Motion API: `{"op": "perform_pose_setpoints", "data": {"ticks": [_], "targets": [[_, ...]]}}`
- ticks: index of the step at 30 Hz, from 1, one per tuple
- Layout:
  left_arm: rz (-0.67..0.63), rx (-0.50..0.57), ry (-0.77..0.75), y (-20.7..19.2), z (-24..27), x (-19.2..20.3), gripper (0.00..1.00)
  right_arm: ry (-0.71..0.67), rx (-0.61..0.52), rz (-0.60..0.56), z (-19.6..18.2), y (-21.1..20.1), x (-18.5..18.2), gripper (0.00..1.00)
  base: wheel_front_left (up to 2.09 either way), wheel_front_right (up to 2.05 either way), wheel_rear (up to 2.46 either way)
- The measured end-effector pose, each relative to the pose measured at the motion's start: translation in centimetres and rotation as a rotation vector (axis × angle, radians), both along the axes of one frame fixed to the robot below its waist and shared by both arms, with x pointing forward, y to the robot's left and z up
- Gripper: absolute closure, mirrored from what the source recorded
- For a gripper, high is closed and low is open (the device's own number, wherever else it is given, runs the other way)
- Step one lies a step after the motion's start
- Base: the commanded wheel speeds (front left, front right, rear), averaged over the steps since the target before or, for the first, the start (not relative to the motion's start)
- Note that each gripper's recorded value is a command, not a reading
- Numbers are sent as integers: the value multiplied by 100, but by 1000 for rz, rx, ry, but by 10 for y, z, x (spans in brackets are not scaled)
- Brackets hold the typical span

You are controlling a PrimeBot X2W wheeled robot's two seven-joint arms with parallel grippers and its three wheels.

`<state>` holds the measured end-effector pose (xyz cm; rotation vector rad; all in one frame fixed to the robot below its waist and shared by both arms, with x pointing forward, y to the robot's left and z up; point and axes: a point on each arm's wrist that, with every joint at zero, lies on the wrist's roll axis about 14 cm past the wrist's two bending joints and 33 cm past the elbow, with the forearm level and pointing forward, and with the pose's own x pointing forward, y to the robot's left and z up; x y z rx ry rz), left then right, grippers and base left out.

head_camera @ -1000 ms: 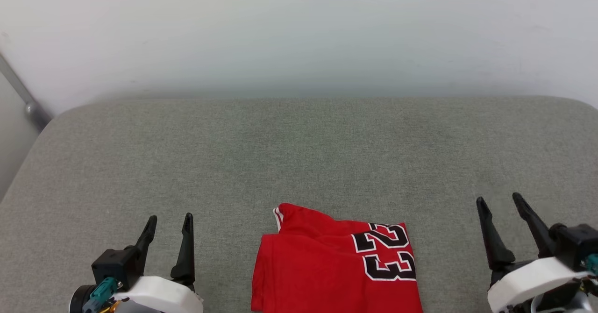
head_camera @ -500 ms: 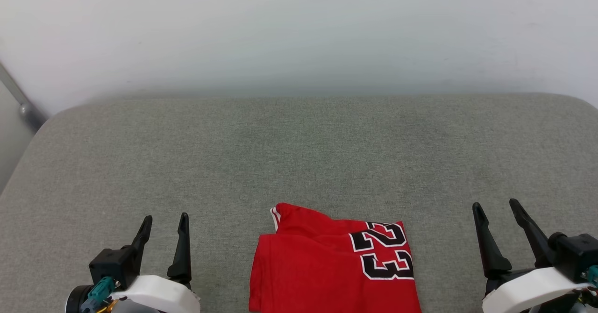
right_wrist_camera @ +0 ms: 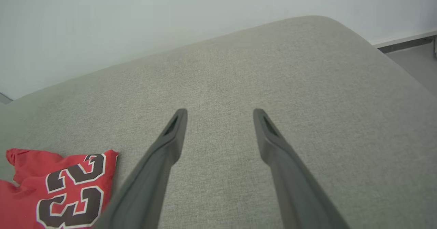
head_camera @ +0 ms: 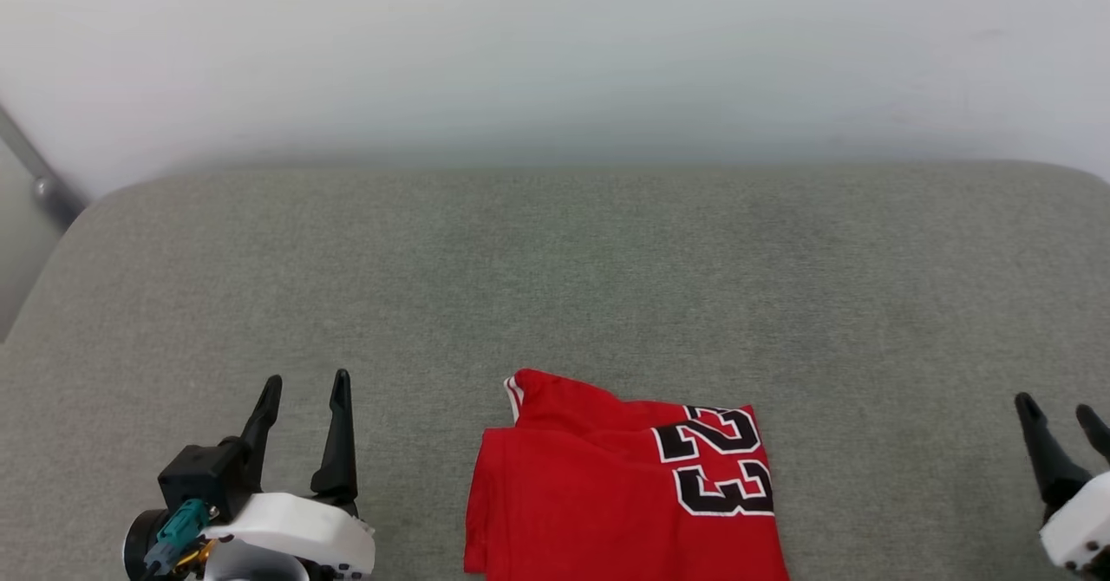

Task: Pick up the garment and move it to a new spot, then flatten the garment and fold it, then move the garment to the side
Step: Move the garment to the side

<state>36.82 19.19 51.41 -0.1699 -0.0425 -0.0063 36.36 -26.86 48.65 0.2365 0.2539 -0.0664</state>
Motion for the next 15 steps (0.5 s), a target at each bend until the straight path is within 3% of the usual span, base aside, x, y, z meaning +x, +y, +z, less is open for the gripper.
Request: {"op": "perform_pose_setpoints", "data": {"ticks": [3, 6, 12, 15], "targets": [[16, -4, -6, 4, 0, 0, 0, 101, 36, 23, -14, -5, 9, 0, 0, 0, 0], [32, -5, -3, 9, -2, -2, 0, 271, 131, 97, -44, 16, 8, 0, 0, 0, 0], [58, -9, -5, 18, -3, -3, 0, 638, 415, 315, -94, 101, -17, 0, 0, 0, 0], [65, -6, -5, 21, -4, -1, 0, 717, 503, 383, -101, 129, -19, 0, 0, 0, 0]]}}
